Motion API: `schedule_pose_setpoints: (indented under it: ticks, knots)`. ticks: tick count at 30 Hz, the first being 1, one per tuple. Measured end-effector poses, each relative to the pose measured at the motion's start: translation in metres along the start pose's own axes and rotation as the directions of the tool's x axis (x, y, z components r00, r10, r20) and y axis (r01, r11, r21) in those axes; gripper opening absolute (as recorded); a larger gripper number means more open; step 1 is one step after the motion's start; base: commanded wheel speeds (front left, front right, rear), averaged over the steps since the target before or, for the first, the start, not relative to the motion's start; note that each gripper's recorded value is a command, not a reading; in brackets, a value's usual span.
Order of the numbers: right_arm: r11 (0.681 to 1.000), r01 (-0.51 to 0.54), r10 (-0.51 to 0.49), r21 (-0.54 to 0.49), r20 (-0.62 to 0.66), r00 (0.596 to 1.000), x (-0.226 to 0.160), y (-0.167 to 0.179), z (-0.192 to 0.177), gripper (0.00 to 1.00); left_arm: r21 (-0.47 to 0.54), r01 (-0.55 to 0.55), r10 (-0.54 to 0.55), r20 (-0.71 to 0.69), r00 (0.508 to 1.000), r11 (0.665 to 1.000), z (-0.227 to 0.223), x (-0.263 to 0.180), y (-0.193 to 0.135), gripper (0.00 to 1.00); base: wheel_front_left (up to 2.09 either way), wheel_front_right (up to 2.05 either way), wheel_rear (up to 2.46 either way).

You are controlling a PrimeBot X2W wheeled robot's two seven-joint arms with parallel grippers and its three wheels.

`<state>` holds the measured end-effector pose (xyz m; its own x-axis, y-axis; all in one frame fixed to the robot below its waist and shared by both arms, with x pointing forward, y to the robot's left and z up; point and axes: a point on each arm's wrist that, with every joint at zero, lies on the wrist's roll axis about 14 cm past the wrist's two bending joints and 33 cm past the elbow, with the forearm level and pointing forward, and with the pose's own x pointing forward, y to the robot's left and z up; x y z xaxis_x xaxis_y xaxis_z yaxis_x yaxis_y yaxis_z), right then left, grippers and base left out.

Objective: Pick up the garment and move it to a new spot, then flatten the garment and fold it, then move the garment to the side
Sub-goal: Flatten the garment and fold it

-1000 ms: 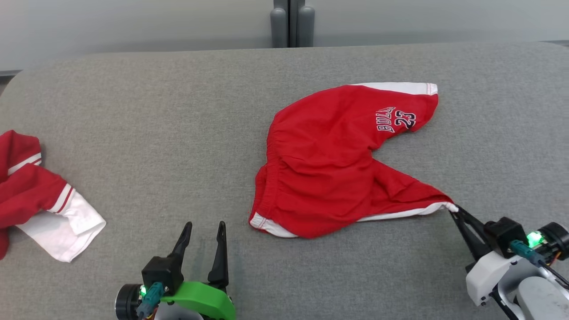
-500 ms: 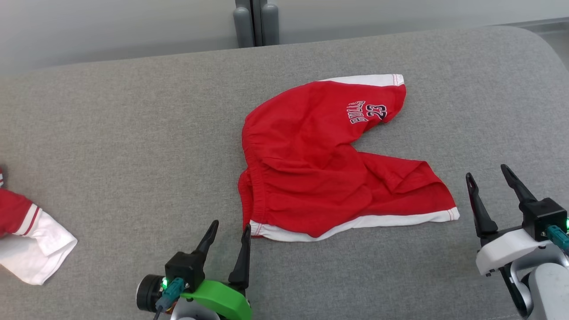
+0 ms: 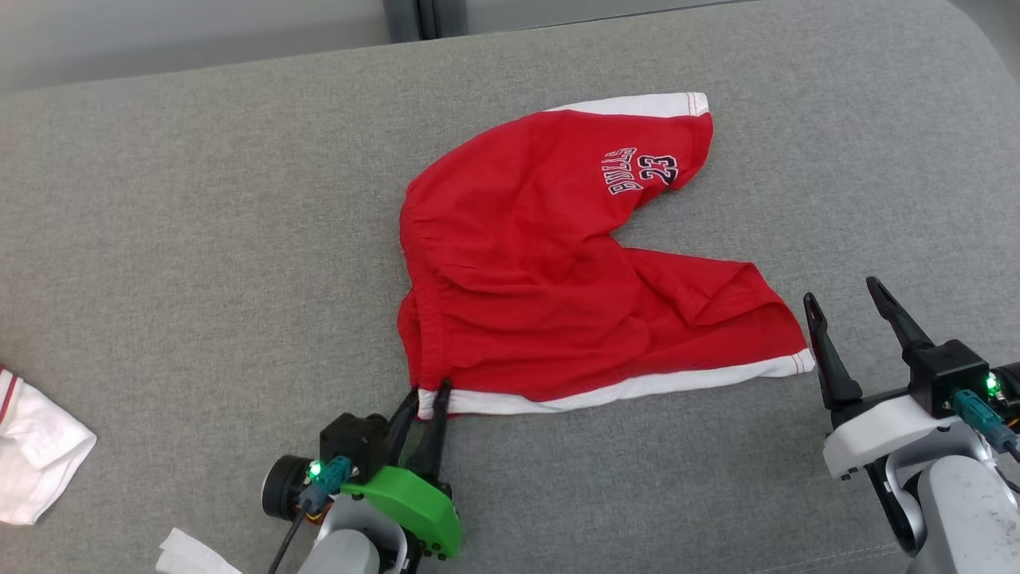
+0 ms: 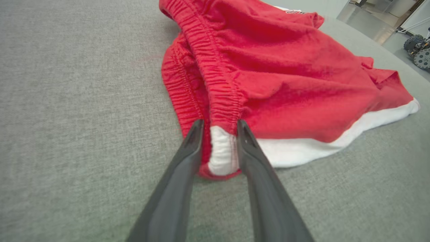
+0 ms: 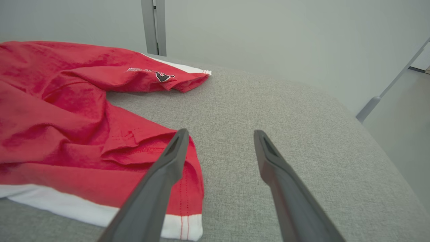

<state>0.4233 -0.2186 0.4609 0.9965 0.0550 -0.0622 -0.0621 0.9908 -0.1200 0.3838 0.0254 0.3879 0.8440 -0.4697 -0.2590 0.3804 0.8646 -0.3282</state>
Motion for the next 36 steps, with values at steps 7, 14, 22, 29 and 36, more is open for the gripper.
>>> schedule_pose_setpoints:
  ticks: [7, 14, 22, 29, 36]
  knots:
    - [1.0, -0.016, 0.016, 0.022, 0.0, 1.0, 0.003, 0.01, 0.0, 1.0, 0.001, -0.144, 0.144, 0.034, 0.989, 0.99, 0.013, 0.003, 0.031, 0.0, 0.0, 0.0, 0.0]
    - [0.996, -0.026, 0.024, 0.082, 0.021, 0.999, -0.002, 0.025, 0.007, 1.0, 0.02, -0.221, 0.22, 0.052, 0.974, 0.975, 0.016, -0.017, 0.046, 1.0, 0.0, 0.0, 0.0]
    - [0.99, -0.001, -0.003, 0.144, 0.026, 1.0, -0.018, 0.029, 0.01, 1.0, 0.126, -0.304, 0.287, 0.134, 0.948, 0.944, 0.031, -0.054, 0.056, 1.0, 0.0, 0.0, 0.0]
    - [0.987, -0.008, 0.009, 0.162, -0.002, 1.0, -0.038, 0.038, 0.001, 1.0, 0.139, -0.325, 0.298, 0.188, 0.936, 0.935, 0.042, -0.077, 0.055, 1.0, 0.0, 0.0, 0.0]
    - [0.985, -0.041, 0.046, 0.17, -0.026, 0.999, -0.045, 0.053, -0.006, 1.0, 0.132, -0.323, 0.29, 0.22, 0.932, 0.937, 0.05, -0.084, 0.05, 1.0, 0.0, 0.0, 0.0]
